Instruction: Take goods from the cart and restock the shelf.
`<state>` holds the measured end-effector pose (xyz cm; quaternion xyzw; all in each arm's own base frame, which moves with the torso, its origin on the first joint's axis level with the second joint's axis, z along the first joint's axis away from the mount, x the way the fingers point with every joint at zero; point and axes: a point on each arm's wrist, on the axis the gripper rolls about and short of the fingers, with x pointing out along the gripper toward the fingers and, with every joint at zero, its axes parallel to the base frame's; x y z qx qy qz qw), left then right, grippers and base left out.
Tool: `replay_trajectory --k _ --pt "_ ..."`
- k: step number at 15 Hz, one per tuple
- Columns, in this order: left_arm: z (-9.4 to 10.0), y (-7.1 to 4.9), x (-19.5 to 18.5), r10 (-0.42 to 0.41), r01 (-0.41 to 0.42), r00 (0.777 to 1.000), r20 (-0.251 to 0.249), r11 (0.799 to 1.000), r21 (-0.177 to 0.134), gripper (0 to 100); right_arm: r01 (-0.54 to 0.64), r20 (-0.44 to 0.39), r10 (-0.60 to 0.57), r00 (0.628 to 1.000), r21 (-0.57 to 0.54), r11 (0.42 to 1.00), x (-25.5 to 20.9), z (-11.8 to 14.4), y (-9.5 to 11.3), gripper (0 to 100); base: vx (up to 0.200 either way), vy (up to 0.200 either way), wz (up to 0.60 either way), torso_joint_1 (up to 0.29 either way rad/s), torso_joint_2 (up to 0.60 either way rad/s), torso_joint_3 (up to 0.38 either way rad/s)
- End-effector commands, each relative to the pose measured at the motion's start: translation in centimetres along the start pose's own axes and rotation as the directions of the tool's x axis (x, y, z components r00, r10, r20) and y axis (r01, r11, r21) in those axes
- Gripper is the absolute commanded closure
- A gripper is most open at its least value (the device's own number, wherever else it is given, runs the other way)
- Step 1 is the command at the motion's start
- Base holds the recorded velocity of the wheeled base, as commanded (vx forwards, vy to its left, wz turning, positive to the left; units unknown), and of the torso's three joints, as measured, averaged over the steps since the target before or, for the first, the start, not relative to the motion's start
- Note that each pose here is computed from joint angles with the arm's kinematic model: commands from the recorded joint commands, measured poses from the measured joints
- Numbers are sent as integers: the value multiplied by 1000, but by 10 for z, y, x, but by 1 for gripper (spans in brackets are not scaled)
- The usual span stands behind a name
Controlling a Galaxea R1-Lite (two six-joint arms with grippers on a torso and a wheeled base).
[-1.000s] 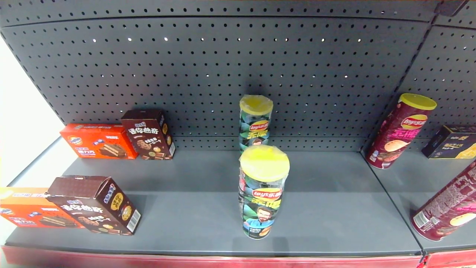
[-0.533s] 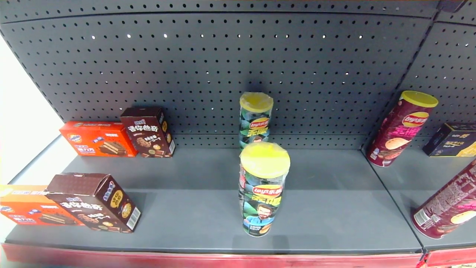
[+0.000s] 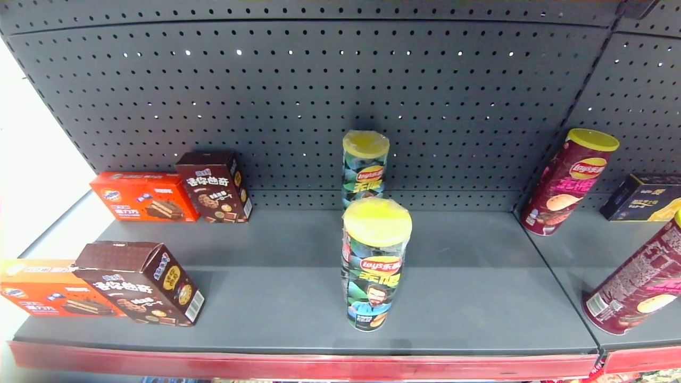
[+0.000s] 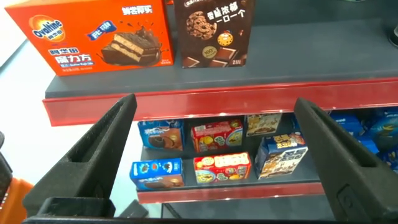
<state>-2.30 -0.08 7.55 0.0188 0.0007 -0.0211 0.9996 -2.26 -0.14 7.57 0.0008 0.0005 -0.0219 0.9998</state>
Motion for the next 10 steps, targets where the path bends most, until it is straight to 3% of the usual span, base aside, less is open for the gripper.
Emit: replay_trajectory --k 1,10 --pt "0 0 0 1 -1 1000 -1 1000 -1 0 -1 -2 1 1000 0 1000 0 0 0 0 0 0 0 0 0 0" --pt "0 0 0 4 -4 1000 -1 1000 -9 0 -1 0 1 1000 6 1000 0 0 0 0 0 0 0 0 0 0"
